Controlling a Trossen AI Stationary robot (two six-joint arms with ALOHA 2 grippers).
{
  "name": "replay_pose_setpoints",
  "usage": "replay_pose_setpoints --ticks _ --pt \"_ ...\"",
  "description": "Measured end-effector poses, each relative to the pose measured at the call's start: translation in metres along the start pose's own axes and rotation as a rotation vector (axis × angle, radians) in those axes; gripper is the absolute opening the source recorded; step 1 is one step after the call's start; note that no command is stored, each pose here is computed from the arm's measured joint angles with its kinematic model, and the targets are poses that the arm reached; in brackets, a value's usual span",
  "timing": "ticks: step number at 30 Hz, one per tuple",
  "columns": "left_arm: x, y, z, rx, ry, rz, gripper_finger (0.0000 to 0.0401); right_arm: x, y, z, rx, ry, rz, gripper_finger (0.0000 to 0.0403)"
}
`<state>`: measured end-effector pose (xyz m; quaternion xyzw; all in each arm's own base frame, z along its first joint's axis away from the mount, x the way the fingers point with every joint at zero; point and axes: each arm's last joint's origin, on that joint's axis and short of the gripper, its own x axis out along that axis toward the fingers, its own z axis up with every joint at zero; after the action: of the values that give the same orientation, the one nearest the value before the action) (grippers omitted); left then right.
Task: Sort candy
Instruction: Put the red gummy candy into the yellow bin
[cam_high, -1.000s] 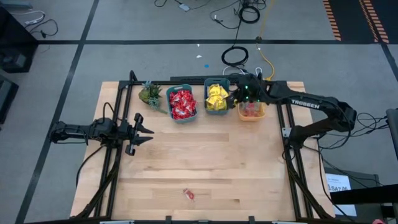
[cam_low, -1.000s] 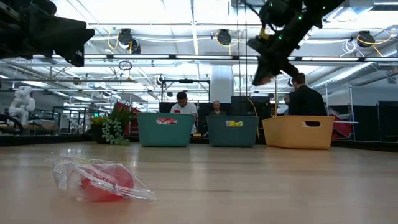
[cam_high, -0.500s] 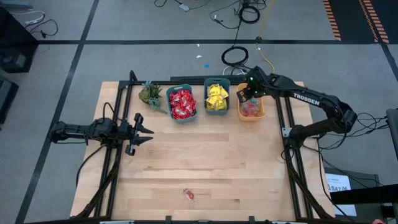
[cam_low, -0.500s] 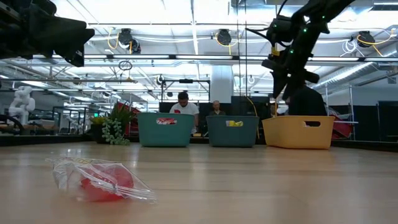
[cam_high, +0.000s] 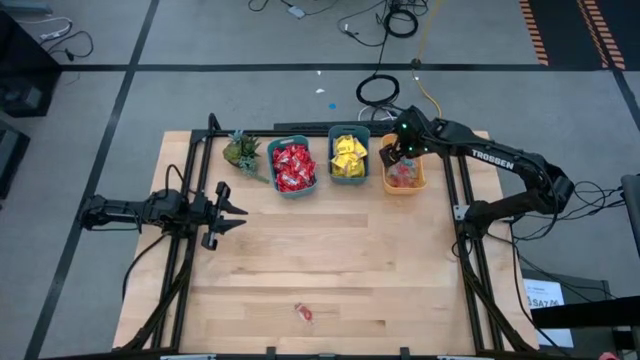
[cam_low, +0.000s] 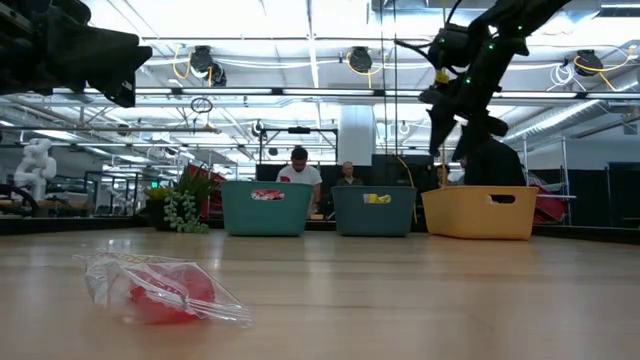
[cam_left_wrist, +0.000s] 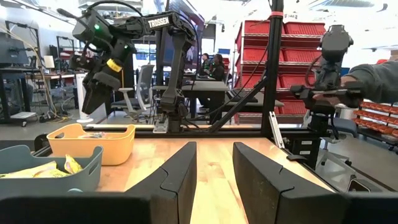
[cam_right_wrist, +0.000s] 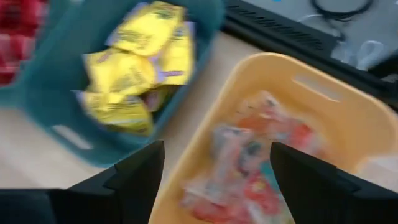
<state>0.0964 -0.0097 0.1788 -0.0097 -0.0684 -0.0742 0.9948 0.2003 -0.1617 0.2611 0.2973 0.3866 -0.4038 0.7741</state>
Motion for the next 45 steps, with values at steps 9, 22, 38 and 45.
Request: replay_pose_setpoints --ticks 9,22,38,45 --pt "0.000 0.000 0.000 0.000 0.000 0.000 0.0114 -0.009 0.058 -0.010 -0.322 -0.076 0.345 0.0261" --pt "0.000 0.000 0.000 0.000 0.000 0.000 0.0114 -0.010 0.158 -0.083 -0.715 -0.059 0.578 0.0245" --pt "0.000 0.000 0.000 0.000 0.000 0.000 0.0114 0.036 0.265 -0.234 -0.756 0.025 0.751 0.0245" --pt "0.000 0.000 0.000 0.000 0.000 0.000 0.0114 0.028 0.322 -0.277 -0.866 -0.075 0.764 0.0244"
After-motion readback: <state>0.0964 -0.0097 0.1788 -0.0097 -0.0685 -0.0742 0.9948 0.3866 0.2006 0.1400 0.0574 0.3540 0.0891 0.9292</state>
